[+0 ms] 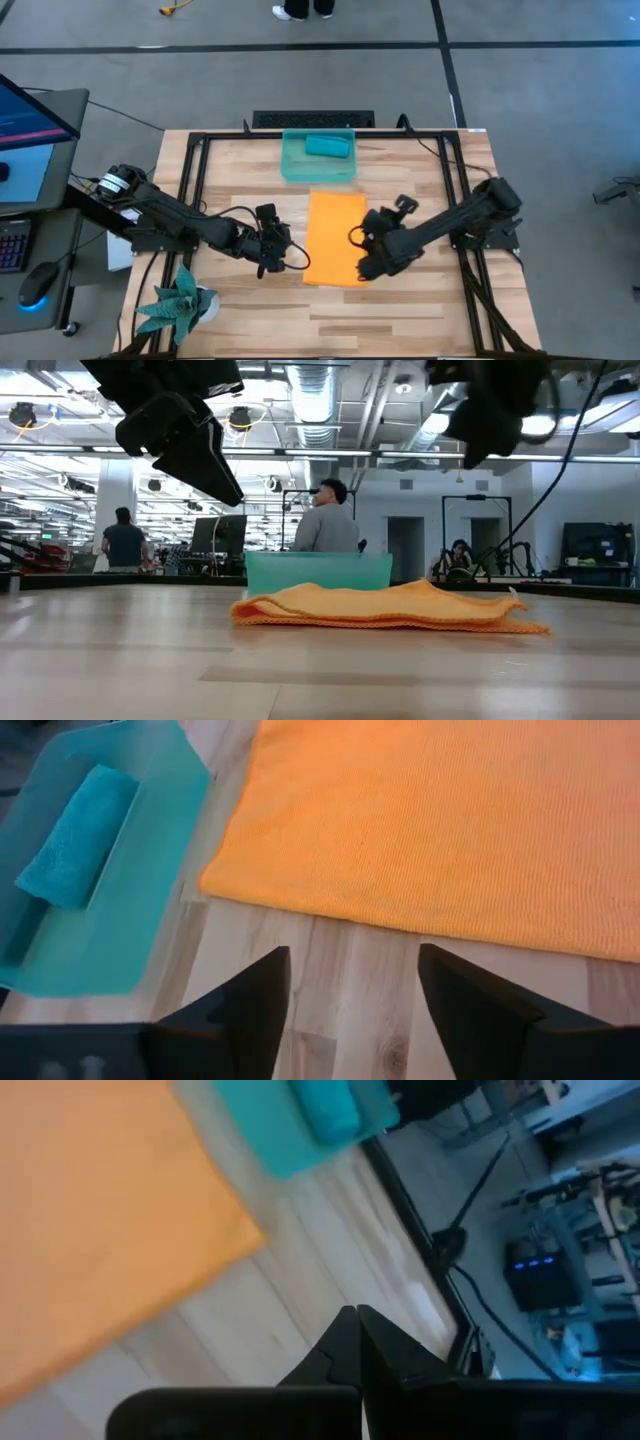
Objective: Roll microfiber towels into tight, uniform cylinder then place into a basket
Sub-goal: Roll the yellow microfiber cloth
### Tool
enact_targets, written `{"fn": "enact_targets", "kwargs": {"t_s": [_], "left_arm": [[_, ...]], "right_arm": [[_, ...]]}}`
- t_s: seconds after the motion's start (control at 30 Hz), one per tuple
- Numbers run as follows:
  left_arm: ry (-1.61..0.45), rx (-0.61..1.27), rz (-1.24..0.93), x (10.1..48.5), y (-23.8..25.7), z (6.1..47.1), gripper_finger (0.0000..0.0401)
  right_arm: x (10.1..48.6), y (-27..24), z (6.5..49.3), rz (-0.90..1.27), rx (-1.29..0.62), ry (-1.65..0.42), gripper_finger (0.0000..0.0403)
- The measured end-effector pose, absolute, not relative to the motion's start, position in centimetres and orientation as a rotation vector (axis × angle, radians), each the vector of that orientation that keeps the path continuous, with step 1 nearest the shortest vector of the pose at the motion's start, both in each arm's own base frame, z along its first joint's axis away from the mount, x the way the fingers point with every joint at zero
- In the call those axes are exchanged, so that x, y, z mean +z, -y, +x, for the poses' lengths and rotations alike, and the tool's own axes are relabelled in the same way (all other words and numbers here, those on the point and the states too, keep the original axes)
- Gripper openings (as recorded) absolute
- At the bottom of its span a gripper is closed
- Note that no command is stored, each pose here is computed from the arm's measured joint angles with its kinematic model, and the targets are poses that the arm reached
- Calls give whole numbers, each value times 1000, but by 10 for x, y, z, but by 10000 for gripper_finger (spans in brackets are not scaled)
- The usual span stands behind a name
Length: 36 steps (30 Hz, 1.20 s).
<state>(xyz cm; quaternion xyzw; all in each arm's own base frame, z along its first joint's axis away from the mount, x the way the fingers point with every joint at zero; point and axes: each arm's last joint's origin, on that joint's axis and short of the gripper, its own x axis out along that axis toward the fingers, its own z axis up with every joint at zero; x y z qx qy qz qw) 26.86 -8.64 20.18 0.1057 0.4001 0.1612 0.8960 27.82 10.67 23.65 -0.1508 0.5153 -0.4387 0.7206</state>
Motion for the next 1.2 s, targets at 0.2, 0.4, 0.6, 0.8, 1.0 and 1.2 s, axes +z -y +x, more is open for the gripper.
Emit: {"fn": "enact_targets", "kwargs": {"t_s": [0.2, 0.4, 0.6, 0.8, 1.0, 1.2], "left_arm": [[-800, 294, 268, 203, 88, 273, 237], [-797, 132, 318, 189, 98, 288, 238], [-819, -87, 373, 156, 115, 307, 238], [-830, -145, 408, 148, 129, 322, 238], [-850, -238, 359, 149, 134, 322, 238], [-928, -243, 357, 125, 135, 323, 238]], "right_arm": [[235, -106, 229, -226, -932, -1036, 15], [235, -111, 204, -128, -817, -926, 19], [238, -120, 208, -116, -706, -868, 20], [232, -128, 220, -233, -569, -899, 26], [231, -127, 227, -249, -549, -902, 26], [231, -120, 231, -232, -568, -915, 25]]}}
